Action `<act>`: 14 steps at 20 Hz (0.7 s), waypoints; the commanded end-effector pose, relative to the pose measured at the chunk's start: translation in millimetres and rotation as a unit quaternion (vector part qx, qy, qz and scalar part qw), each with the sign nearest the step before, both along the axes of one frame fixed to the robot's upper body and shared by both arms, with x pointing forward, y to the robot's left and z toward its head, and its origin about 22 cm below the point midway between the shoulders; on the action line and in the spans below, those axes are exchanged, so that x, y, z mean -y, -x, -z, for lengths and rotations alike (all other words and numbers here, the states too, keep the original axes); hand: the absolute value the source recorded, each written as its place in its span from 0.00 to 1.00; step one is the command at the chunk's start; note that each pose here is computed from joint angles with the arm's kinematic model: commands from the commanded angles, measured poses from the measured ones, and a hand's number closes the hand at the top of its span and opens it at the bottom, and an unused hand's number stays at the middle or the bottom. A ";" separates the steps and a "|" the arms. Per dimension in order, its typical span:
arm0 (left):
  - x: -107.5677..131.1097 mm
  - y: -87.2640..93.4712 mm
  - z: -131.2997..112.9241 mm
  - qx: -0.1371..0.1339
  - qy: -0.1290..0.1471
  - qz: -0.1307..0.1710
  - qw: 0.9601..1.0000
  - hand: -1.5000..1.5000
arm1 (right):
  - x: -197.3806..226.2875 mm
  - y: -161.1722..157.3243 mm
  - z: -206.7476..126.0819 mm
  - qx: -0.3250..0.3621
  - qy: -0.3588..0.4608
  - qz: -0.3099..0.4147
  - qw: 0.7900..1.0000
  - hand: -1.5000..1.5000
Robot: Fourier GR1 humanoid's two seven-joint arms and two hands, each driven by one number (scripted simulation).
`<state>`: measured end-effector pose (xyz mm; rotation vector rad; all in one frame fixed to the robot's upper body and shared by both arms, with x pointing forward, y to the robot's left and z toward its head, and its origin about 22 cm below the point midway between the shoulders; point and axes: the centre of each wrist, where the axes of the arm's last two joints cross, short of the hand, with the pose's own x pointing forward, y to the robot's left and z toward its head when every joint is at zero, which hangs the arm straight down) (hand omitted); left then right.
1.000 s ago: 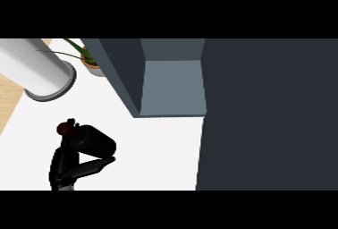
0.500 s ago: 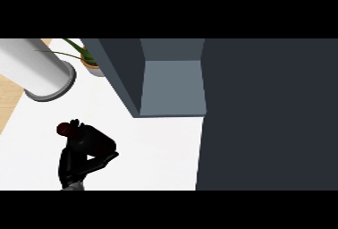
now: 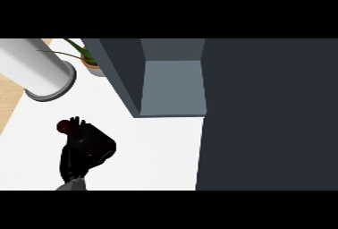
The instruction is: Pick up the wine, place it into the cabinet and close the cabinet
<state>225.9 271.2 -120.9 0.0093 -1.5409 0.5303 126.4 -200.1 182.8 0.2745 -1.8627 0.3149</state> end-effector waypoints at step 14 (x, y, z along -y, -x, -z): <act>31.8 -28.6 -6.5 0.031 -0.041 0.001 0.999 1.00 | 10.6 46.5 -31.1 0.036 -0.028 -0.030 0.999 0.00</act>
